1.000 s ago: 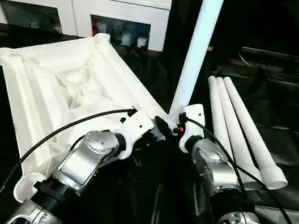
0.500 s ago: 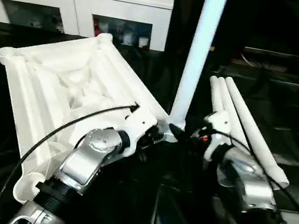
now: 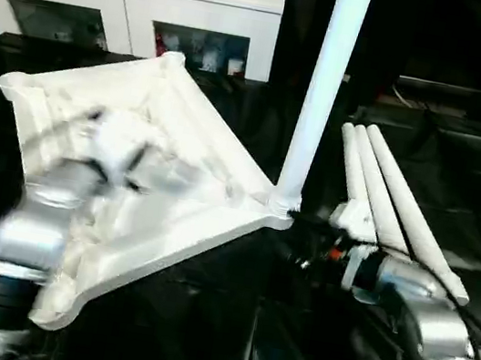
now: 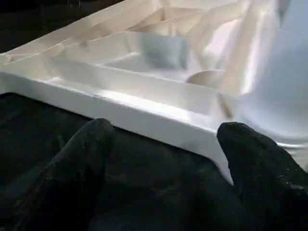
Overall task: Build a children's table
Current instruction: Rotate leg to tighten, then rotate table base
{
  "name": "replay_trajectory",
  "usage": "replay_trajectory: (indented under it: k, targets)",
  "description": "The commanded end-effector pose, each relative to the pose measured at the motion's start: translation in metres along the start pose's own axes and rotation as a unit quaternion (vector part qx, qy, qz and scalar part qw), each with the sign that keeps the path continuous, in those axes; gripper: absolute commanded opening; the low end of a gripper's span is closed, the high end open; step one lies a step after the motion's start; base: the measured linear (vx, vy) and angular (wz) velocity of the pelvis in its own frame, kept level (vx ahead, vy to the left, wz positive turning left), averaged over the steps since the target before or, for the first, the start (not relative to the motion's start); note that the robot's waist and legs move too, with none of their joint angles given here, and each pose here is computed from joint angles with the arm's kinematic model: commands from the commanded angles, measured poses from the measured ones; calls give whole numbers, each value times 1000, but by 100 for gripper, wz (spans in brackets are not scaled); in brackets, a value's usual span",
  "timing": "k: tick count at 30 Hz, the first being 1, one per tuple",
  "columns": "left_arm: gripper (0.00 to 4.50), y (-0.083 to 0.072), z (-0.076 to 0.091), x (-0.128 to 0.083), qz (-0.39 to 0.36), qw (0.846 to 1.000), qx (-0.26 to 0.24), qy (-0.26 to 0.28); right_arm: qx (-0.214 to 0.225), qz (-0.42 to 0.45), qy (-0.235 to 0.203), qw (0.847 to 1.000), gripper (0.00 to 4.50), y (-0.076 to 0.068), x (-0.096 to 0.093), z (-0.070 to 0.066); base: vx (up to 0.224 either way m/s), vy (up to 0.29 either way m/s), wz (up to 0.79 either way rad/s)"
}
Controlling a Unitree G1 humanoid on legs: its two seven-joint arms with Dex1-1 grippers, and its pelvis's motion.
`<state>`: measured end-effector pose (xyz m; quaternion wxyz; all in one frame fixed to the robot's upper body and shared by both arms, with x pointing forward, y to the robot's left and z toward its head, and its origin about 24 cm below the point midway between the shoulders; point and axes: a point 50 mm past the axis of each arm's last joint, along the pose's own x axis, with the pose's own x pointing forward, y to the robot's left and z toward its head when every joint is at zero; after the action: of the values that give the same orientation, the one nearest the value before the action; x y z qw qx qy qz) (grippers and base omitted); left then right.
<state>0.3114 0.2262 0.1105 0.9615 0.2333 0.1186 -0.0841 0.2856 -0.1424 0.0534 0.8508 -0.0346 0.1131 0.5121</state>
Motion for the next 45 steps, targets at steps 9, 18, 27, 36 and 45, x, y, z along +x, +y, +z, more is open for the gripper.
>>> replay_trajectory:
  k: [9,18,27,36,45]
  targets:
    - [60,55,-48,-32,114,977,82,158,-11,-60,71,996,344,0,27,-12,0,0,0]
    - [0,45,-63,-43,30,971,104,212,-17,-85,86,992,267,-6,34,-12,0,0,0]
    - [0,-1,-59,-55,-216,941,133,225,-22,-132,116,984,203,-16,59,-13,0,0,0]
    - [0,-33,-55,-64,-373,895,128,209,-15,-150,110,983,119,-19,73,-10,0,0,0]
    - [0,-65,-41,-60,-460,865,114,165,-15,-151,93,984,65,-19,85,-5,0,0,0]
